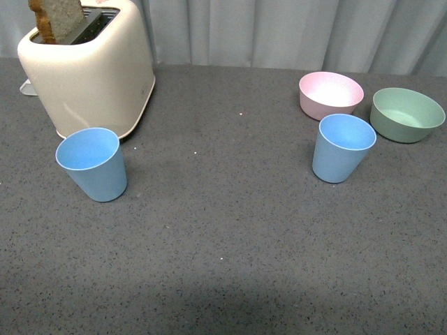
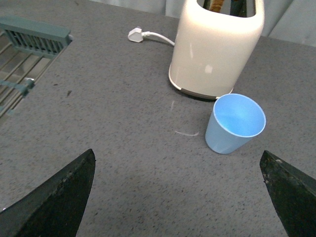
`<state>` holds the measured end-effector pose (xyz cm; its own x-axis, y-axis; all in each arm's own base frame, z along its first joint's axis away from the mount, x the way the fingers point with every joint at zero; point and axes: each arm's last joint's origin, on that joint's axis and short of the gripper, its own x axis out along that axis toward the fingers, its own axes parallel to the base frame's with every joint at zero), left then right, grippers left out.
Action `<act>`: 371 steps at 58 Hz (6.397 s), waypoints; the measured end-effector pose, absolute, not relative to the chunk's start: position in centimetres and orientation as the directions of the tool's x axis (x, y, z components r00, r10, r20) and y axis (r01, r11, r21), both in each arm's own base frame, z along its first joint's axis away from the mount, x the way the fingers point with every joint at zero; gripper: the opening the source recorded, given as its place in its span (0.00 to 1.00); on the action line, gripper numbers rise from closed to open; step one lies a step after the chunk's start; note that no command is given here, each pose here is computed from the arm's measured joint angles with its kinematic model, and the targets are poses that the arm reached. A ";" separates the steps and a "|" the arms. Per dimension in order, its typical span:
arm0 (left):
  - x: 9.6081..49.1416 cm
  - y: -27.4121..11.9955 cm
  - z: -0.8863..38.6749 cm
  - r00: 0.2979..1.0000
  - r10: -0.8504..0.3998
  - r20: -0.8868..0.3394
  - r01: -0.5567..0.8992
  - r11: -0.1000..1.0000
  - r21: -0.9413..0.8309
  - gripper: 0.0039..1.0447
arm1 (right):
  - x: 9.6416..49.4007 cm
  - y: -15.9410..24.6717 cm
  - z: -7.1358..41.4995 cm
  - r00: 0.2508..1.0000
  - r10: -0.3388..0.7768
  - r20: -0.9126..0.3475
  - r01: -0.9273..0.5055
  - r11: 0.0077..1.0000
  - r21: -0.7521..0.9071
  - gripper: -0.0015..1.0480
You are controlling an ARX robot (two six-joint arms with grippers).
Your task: Stack blue cups with both arms
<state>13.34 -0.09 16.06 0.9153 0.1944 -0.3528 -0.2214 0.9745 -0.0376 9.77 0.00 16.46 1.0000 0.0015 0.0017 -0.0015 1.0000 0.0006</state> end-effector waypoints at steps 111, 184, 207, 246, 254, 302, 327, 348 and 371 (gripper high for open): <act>36.0 -8.4 12.7 0.493 -0.133 -0.860 -0.013 0.987 -0.160 0.03 | 9.8 0.0 16.5 1.000 0.001 0.001 -0.001 1.000 0.000 0.91; 38.3 -17.9 13.5 0.451 -0.169 -0.876 0.000 0.982 -0.190 0.59 | 9.8 0.0 16.5 1.000 0.002 0.001 -0.002 1.000 0.000 0.91; 33.0 -11.5 13.4 0.971 -0.013 -0.239 0.014 1.000 0.003 0.51 | 9.8 0.0 16.5 1.000 0.000 0.001 0.000 1.000 0.001 0.91; 19.1 -1.9 16.2 1.000 -0.002 -0.014 0.001 1.000 -0.007 0.03 | 9.8 0.0 16.5 1.000 0.001 0.001 -0.001 1.000 0.000 0.91; 17.7 -1.4 16.1 1.000 -0.004 -0.016 0.004 1.000 -0.007 0.03 | 9.8 0.0 16.5 1.000 0.001 0.001 -0.001 1.000 0.000 0.91; 12.7 0.0 17.2 1.000 -0.003 0.018 0.003 1.000 -0.007 0.03 | 9.8 0.0 16.5 1.000 0.001 0.001 -0.001 1.000 0.000 0.91; 11.4 0.0 17.3 1.000 -0.003 0.023 0.003 1.000 -0.007 0.03 | 9.8 0.0 16.5 1.000 0.001 0.001 -0.001 1.000 0.000 0.91; 10.6 0.0 17.2 1.000 -0.003 0.022 0.003 1.000 -0.007 0.03 | 9.8 0.0 16.5 1.000 0.001 0.001 -0.001 1.000 0.000 0.91; 9.7 0.0 17.0 1.000 -0.003 0.017 0.003 1.000 -0.007 0.38 | 9.8 0.0 16.5 1.000 0.001 0.001 -0.001 1.000 0.001 0.91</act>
<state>9.68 -0.02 16.98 0.9999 -0.0027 0.0170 0.0028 1.0000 -0.0074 9.77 0.00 16.46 1.0000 0.0011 0.0013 -0.0011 1.0000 0.0006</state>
